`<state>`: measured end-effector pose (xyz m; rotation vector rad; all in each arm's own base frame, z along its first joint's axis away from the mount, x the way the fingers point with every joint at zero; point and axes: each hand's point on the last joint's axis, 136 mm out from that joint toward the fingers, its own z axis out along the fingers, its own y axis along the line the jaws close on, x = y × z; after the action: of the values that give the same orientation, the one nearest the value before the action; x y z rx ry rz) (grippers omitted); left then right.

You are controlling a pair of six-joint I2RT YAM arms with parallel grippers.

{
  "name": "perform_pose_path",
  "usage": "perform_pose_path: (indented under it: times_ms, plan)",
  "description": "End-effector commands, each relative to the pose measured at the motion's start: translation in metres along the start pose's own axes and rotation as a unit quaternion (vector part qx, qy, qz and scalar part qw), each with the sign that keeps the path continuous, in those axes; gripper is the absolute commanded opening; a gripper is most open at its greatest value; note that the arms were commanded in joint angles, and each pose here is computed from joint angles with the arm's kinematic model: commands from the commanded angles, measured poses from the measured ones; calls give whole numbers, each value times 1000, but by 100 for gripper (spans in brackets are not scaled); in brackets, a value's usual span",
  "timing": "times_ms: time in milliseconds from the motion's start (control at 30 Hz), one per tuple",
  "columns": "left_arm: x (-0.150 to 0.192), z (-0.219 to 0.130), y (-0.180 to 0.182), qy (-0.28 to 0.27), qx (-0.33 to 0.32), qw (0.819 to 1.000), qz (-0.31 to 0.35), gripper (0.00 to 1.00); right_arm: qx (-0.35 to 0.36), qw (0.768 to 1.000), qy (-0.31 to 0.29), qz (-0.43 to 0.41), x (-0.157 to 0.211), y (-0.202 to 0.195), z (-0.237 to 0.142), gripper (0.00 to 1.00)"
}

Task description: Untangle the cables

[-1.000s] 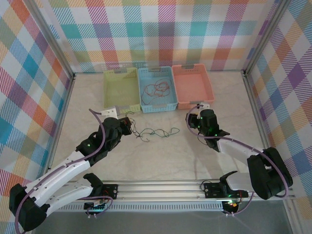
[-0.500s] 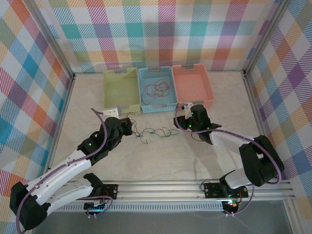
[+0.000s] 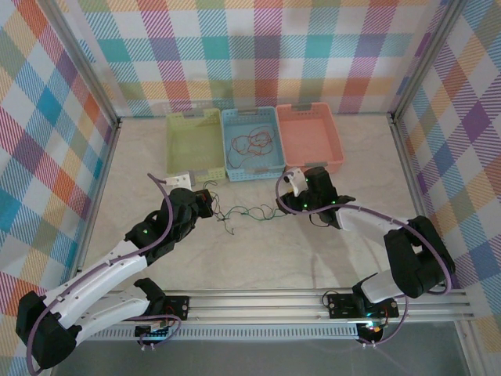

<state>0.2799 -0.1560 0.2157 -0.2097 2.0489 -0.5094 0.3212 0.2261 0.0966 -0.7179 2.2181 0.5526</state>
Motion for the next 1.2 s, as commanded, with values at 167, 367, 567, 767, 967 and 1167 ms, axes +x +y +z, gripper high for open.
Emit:
perform_pose_path:
  times_ms: [167,367,567,767,967,1167]
  plan:
    - [-10,-4,-7,-11,10,1000,-2,0,-50,998,35,-11,7,15,13,51]
    - [-11,-4,-5,-13,7,1000,0,0,-68,997,46,-11,13,20,18,51]
    - [-11,-3,-6,-12,7,1000,0,0,-83,996,38,-13,9,24,19,50]
    - [-10,-3,-6,-11,7,1000,0,0,-112,993,-1,-24,-4,38,5,52]
    - [-9,-1,-6,-8,6,1000,0,0,-126,991,4,-42,-3,43,1,50]
    - [-4,4,-6,0,3,1000,3,0,-136,990,20,-45,-3,48,-4,50]
